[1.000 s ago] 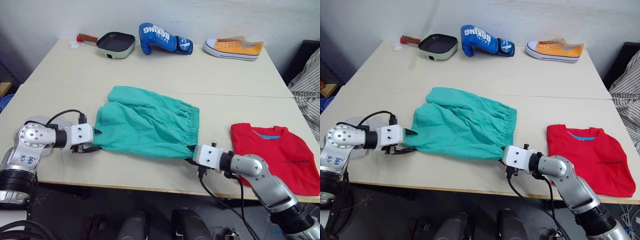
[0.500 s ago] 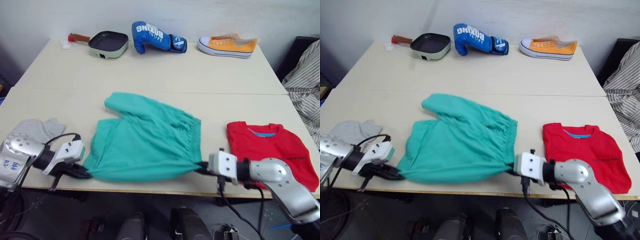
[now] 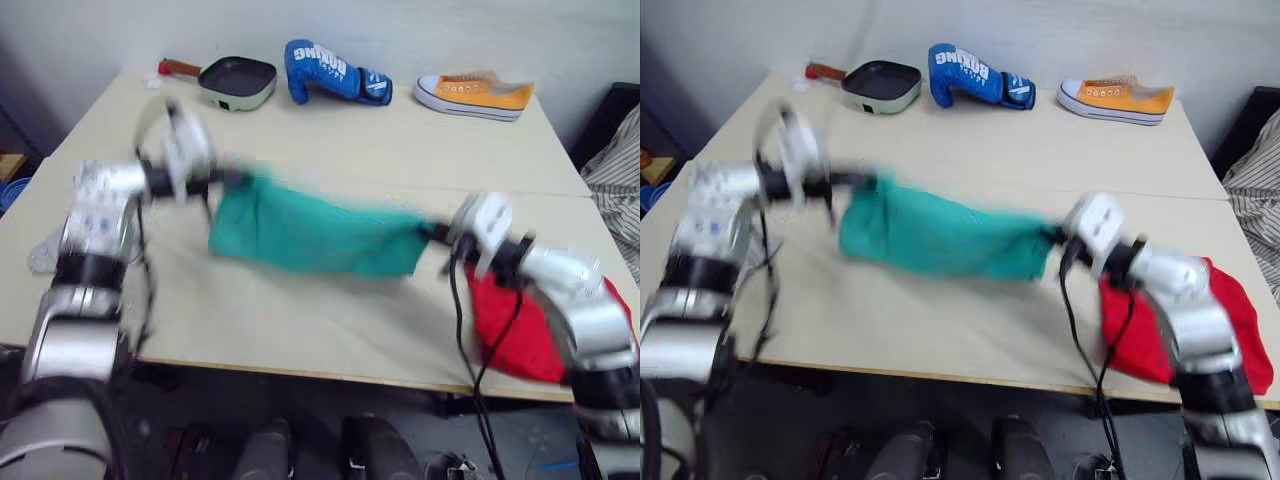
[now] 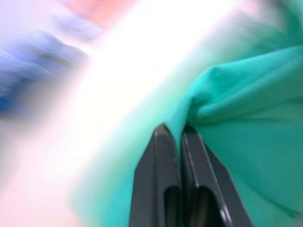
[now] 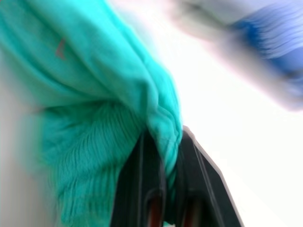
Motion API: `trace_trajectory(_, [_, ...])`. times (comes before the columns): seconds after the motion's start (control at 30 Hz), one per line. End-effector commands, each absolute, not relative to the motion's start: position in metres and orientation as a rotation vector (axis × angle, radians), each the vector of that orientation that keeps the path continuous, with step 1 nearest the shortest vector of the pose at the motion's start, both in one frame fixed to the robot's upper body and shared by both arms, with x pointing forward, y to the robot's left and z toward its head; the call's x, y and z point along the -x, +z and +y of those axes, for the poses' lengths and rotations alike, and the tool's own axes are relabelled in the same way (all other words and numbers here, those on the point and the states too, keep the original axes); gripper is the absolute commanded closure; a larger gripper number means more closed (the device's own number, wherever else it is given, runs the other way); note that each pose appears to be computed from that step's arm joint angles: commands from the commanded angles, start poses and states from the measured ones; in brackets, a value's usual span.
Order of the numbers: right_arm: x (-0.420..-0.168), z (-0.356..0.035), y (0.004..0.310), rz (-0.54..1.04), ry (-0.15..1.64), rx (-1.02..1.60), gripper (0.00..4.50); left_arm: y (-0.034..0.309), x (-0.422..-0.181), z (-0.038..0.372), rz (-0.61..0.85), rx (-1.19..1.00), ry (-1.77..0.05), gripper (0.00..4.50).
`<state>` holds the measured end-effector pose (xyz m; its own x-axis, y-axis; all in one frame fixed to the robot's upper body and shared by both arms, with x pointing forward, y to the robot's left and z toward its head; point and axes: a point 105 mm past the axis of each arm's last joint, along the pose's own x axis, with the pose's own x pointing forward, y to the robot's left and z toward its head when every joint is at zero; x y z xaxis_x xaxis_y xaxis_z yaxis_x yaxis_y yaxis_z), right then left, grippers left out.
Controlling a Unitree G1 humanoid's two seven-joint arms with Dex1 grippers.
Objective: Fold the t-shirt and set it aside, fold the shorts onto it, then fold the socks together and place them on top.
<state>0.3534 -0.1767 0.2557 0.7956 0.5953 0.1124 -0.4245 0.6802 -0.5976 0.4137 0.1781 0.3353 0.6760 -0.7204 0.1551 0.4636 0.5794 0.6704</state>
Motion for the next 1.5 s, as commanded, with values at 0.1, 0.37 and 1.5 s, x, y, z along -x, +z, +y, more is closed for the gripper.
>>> trace_trajectory(0.1, [-0.321,-0.191,0.382,-0.796,0.328,0.733,4.50,0.463,-0.382,0.220,-0.849,-0.620,-0.334,4.47])
trace_trajectory(0.37, [-0.286,-0.116,0.303,-0.584,0.843,0.705,4.50,0.455,-0.363,0.265,-0.736,-0.625,-0.409,4.47])
trace_trajectory(1.5, [-0.239,-0.142,0.157,0.113,1.040,-0.315,4.50,0.292,-0.415,0.153,-0.025,-0.511,-1.081,4.47])
